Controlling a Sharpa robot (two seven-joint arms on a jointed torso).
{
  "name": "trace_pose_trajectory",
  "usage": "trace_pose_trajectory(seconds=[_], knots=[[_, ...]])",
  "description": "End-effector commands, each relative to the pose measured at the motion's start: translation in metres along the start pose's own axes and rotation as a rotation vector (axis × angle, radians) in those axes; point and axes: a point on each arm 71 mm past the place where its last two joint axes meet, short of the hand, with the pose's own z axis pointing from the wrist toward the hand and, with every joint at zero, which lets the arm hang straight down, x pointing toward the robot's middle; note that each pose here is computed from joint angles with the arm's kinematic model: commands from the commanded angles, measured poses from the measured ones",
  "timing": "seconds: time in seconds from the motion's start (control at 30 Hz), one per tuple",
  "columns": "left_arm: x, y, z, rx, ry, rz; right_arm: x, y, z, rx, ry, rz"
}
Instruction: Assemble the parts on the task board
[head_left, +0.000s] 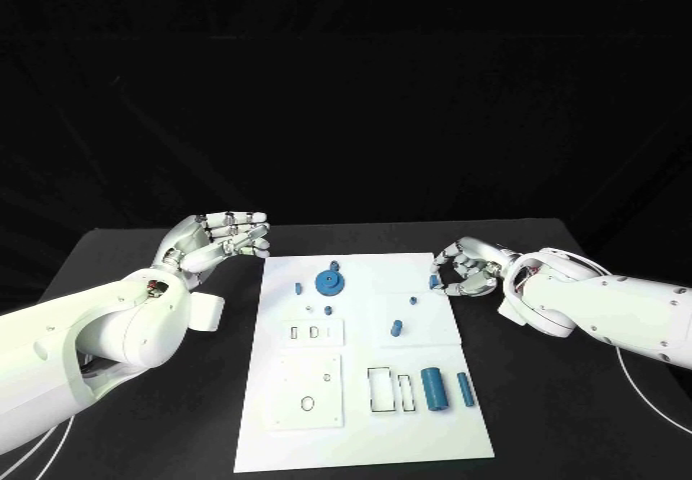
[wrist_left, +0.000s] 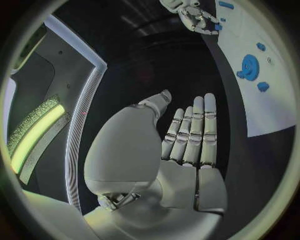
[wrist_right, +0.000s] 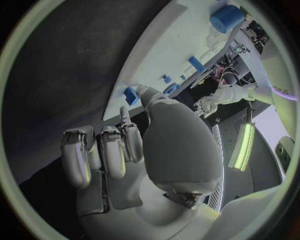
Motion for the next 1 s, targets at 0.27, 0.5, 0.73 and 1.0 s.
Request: trace_pose_trajectory(seconds=[0.27, 0.5, 0.73, 1.0], knots=[[0.0014, -0.0006, 0.0004, 0.006, 0.014, -0.009, 0.0069, 0.0001, 0.0022, 0.008, 0.027, 0.003], [0.0010, -0.0005, 0.0003, 0.005, 0.013, -0.009, 0.0090, 0.0010, 0.0037, 0.011, 0.030, 0.004], [0.0000, -0.0004, 0.0002, 0.004, 0.011, -0.007, 0.0096, 0.0035, 0.0050, 0.002, 0.021, 0.004], [-0.0011, -0.0002, -0.0001, 0.002, 0.009, -0.006, 0.0077, 0.0076, 0.0057, -0.012, -0.028, 0.003]])
